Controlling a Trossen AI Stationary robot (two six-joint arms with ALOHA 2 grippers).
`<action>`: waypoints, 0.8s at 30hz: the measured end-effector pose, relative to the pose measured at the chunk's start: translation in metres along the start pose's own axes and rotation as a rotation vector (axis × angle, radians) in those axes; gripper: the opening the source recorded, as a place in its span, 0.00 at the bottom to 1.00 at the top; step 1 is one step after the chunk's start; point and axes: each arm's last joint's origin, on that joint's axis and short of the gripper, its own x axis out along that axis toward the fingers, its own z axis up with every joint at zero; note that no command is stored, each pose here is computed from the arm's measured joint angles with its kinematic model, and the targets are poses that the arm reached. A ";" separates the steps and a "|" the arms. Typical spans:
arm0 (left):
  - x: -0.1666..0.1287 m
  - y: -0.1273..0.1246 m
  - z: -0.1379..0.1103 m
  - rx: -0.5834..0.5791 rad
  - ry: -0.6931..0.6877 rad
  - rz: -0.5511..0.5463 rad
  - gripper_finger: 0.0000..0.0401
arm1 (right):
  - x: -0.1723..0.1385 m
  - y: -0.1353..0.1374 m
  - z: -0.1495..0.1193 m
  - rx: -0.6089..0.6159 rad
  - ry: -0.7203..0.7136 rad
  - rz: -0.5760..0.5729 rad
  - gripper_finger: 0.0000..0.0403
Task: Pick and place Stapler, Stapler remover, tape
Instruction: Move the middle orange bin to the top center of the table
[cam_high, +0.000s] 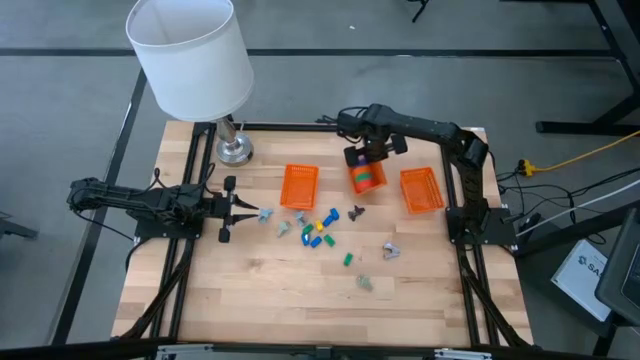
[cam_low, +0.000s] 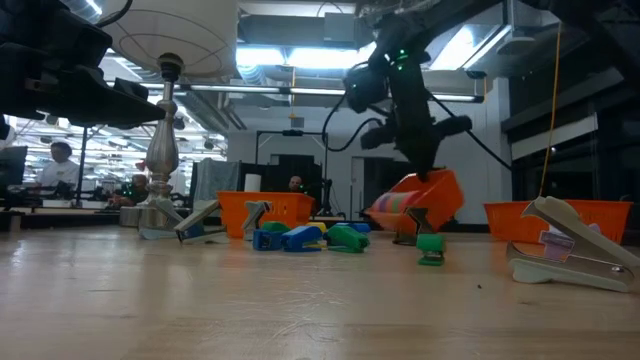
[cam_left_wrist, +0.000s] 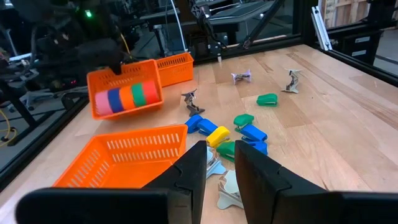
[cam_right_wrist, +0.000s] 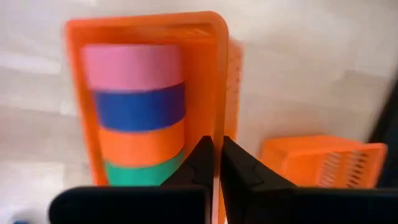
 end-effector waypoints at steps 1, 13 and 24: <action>0.000 0.000 0.000 0.000 0.000 0.000 0.19 | 0.003 0.001 0.000 -0.008 0.009 0.018 0.02; 0.000 0.000 0.000 0.000 0.000 0.000 0.19 | 0.034 0.018 0.007 -0.073 -0.045 0.235 0.02; 0.000 0.000 0.000 0.000 0.000 0.000 0.19 | 0.031 0.025 0.014 -0.101 -0.134 0.305 0.20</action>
